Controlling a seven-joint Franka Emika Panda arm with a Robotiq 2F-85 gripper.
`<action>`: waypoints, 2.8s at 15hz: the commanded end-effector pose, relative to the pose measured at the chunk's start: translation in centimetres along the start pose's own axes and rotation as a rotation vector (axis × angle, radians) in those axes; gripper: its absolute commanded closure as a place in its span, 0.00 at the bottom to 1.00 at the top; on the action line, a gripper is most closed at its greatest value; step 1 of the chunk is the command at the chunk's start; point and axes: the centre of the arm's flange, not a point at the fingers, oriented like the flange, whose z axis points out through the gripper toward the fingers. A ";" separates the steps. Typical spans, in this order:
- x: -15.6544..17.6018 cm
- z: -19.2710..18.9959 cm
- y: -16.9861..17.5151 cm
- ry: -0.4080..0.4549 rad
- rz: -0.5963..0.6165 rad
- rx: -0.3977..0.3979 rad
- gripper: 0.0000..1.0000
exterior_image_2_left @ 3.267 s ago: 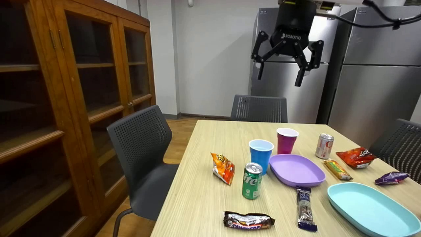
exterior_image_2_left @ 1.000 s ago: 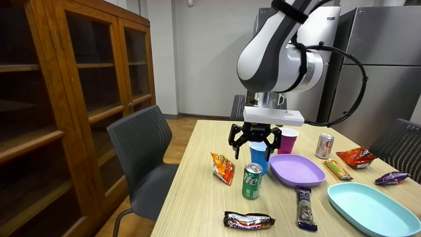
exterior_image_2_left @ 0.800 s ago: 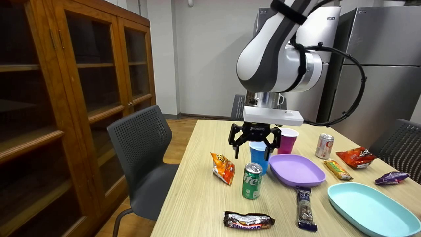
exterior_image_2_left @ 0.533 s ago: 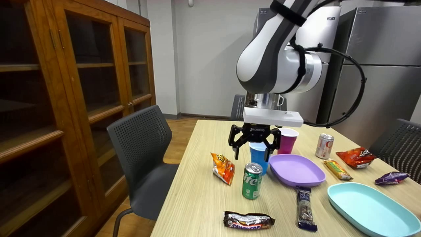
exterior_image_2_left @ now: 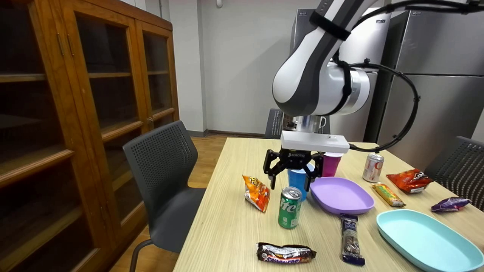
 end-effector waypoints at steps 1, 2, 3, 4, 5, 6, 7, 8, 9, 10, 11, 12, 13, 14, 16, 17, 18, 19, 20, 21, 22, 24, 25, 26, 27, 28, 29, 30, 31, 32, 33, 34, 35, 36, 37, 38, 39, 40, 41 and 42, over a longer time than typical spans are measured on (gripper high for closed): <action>0.0 1.0 0.3 0.006 -0.019 -0.017 0.00; 0.0 1.3 0.4 0.001 -0.021 -0.017 0.00; 0.1 1.5 0.5 -0.002 -0.018 -0.021 0.00; 0.1 1.9 0.7 -0.005 -0.016 -0.027 0.00; 0.1 2.3 0.8 -0.007 -0.015 -0.032 0.00; 0.1 2.6 0.9 -0.011 -0.013 -0.037 0.00; 0.1 2.8 1.0 -0.013 -0.015 -0.042 0.00; 0.1 2.9 1.1 -0.013 -0.018 -0.045 0.00; 0.0 3.0 1.2 -0.014 -0.022 -0.048 0.00; 0.0 3.1 1.2 -0.015 -0.026 -0.050 0.00; -0.1 3.2 1.1 -0.015 -0.029 -0.051 0.00; -0.1 3.2 1.1 -0.015 -0.031 -0.051 0.00; -0.2 3.2 1.0 -0.015 -0.032 -0.051 0.00; -0.2 3.2 1.0 -0.013 -0.035 -0.052 0.00; -0.3 3.3 0.9 -0.003 -0.040 -0.054 0.26; -0.3 3.3 0.8 0.000 -0.044 -0.055 0.34; -0.3 3.3 0.8 0.003 -0.048 -0.056 0.42; -0.3 3.4 0.8 0.005 -0.049 -0.056 0.51; -0.3 3.4 0.8 0.008 -0.048 -0.056 0.58; -0.2 3.5 0.9 0.012 -0.044 -0.057 0.63; -0.1 3.4 1.1 0.015 -0.043 -0.057 0.63; 0.0 3.2 1.4 0.022 -0.041 -0.059 0.63; 0.0 3.2 1.5 0.024 -0.040 -0.059 0.63; -0.2 3.0 1.4 0.027 -0.043 -0.057 0.63; -0.3 2.9 1.4 0.029 -0.045 -0.057 0.63; -0.4 2.7 1.3 0.032 -0.049 -0.056 0.63; -0.6 2.4 1.2 0.032 -0.054 -0.055 0.63; -0.9 1.7 1.0 0.033 -0.062 -0.049 0.63; -1.1 1.2 0.9 0.035 -0.067 -0.042 0.63; -1.3 0.7 0.8 0.038 -0.078 -0.035 0.63; -1.6 0.2 0.7 0.041 -0.086 -0.033 0.63; -1.8 -0.4 0.7 0.043 -0.089 -0.032 0.63; -1.9 -0.9 0.8 0.048 -0.085 -0.034 0.63; -2.0 -1.6 1.0 0.049 -0.075 -0.033 0.63; -2.0 -2.1 1.2 0.052 -0.069 -0.034 0.63; -2.1 -2.7 1.6 0.054 -0.059 -0.030 0.63; -2.2 -3.2 1.9 0.060 -0.049 -0.028 0.63; -2.3 -3.7 2.4 0.063 -0.034 -0.024 0.63; -2.4 -4.1 2.8 0.066 -0.018 -0.023 0.63; -2.5 -4.5 3.3 0.067 0.004 -0.012 0.63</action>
